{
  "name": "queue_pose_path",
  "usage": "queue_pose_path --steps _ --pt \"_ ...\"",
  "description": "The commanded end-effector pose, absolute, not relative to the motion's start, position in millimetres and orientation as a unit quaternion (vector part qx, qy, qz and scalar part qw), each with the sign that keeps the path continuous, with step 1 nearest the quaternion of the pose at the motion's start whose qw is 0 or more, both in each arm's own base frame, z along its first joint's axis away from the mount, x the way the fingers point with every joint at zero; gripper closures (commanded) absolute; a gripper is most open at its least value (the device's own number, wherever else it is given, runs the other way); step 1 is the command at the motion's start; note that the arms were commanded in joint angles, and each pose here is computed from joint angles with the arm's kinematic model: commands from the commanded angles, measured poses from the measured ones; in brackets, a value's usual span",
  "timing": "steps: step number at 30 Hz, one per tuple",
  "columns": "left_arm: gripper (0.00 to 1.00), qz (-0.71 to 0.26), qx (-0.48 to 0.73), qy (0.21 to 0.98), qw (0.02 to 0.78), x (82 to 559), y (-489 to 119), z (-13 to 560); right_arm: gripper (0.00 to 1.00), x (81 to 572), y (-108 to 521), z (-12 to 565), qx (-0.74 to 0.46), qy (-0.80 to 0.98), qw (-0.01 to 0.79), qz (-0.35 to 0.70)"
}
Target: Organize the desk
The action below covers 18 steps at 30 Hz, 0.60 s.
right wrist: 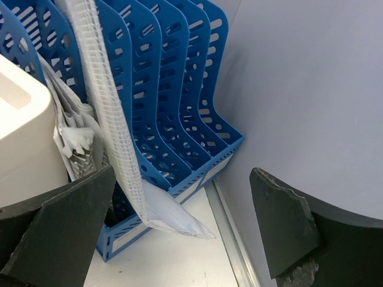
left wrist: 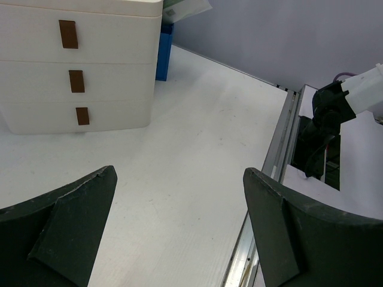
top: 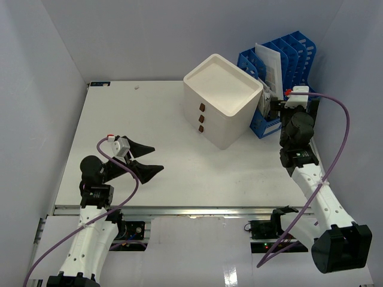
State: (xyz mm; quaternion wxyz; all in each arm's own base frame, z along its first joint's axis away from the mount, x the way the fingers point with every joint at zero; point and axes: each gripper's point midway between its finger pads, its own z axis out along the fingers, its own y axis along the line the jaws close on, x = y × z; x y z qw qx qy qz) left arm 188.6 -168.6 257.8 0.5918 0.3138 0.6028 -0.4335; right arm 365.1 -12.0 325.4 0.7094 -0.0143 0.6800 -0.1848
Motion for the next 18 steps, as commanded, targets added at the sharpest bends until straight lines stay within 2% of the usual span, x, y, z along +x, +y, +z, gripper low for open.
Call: queue_pose_path --steps 1,5,9,14,18 --pt "0.02 -0.429 0.32 0.597 0.598 188 -169 261 0.0 367 -11 347 -0.005 0.644 0.75 -0.15" --pt "0.02 -0.43 0.321 0.597 0.597 187 -170 260 0.0 382 -14 330 -0.011 0.66 0.74 -0.125" --pt "0.02 -0.429 0.322 0.596 0.597 187 -170 260 0.08 397 -12 319 -0.018 0.669 0.739 -0.084" --pt "0.02 -0.429 0.323 0.596 0.596 187 -170 260 0.23 409 -12 312 -0.03 0.67 0.738 -0.073" --pt "0.02 -0.43 0.324 0.596 0.596 187 -170 260 0.45 413 -2 308 -0.066 0.665 0.742 -0.06"
